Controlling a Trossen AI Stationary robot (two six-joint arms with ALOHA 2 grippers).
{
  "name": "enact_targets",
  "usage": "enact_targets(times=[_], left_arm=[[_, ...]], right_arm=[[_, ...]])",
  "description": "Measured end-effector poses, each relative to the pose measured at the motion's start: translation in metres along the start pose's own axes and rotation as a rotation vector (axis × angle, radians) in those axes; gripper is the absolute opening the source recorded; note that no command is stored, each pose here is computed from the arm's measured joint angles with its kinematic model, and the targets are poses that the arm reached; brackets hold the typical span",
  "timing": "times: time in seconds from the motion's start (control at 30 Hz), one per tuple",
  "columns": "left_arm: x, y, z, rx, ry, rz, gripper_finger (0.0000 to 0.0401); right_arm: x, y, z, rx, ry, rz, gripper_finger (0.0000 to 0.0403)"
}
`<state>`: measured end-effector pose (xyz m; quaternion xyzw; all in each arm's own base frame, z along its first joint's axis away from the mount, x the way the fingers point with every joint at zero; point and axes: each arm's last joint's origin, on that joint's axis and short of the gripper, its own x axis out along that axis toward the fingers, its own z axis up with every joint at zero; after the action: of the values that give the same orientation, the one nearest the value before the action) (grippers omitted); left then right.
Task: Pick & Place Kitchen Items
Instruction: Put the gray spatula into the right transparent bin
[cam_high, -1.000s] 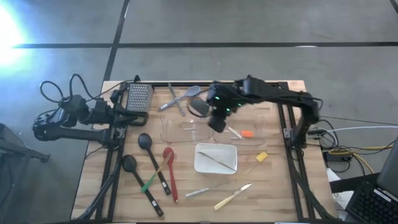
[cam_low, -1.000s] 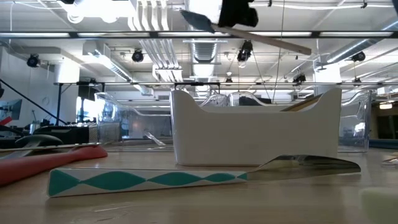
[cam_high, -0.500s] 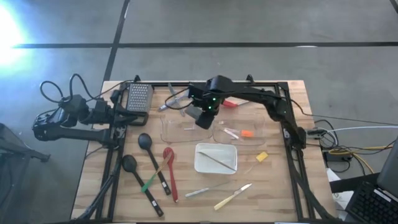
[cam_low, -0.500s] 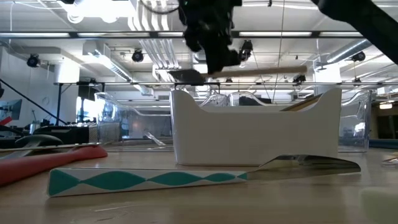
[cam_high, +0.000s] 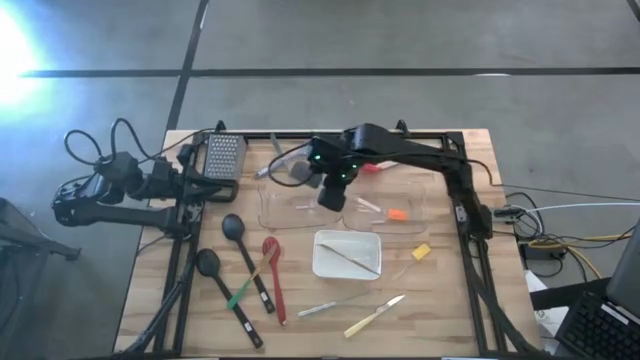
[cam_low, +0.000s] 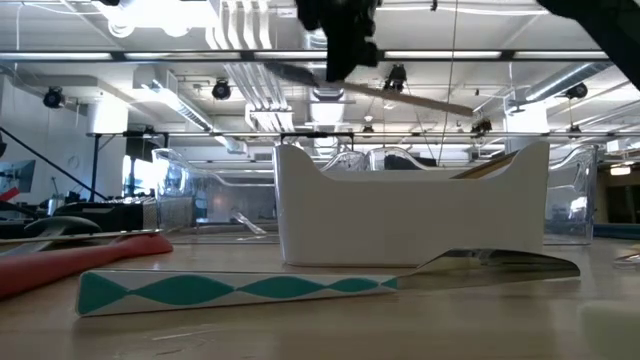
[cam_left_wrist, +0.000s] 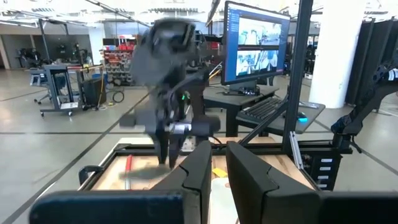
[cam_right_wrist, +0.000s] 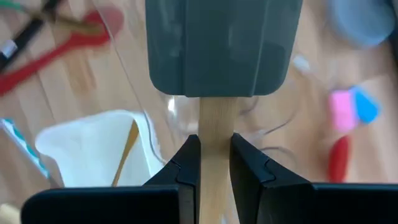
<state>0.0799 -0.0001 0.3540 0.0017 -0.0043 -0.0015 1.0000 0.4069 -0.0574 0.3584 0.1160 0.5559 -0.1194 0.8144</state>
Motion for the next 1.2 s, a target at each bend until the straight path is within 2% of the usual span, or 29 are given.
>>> enact_targets(times=[0.1, 0.23, 0.4, 0.53, 0.67, 0.77, 0.93, 1.0, 1.2], left_arm=[[0.002, 0.0, 0.001, -0.012, -0.011, 0.0, 0.0058], [0.015, 0.0, -0.003, 0.032, 0.024, 0.0, 0.0058], [0.058, 0.0, -0.021, 0.027, -0.064, 0.005, 0.0058], [0.089, 0.001, -0.032, 0.068, -0.137, 0.03, 0.0067], [0.114, 0.002, -0.04, 0.07, -0.128, 0.039, 0.0113], [0.129, 0.002, -0.029, 0.067, -0.164, 0.041, 0.0162], [0.15, 0.002, -0.034, 0.074, -0.071, 0.016, 0.0226], [0.156, 0.001, -0.026, 0.076, -0.106, 0.003, 0.0238], [0.18, 0.001, -0.036, 0.095, -0.057, -0.007, 0.0241]], right_arm=[[-0.028, 0.008, -0.003, -0.019, -0.128, -0.045, 0.0043], [-0.068, 0.02, -0.012, -0.037, -0.297, -0.078, 0.0043], [-0.103, 0.038, -0.02, -0.07, -0.502, -0.15, 0.0043], [-0.121, 0.061, -0.023, -0.165, -0.653, -0.102, 0.0043], [-0.118, 0.075, -0.028, -0.23, -0.696, -0.114, 0.0043], [-0.107, 0.081, -0.033, -0.25, -0.685, -0.144, 0.0043], [-0.093, 0.076, -0.046, -0.194, -0.65, -0.133, 0.0043], [-0.091, 0.074, -0.048, -0.172, -0.683, -0.121, 0.0043], [-0.1, 0.073, -0.056, -0.174, -0.814, -0.024, 0.0043]])
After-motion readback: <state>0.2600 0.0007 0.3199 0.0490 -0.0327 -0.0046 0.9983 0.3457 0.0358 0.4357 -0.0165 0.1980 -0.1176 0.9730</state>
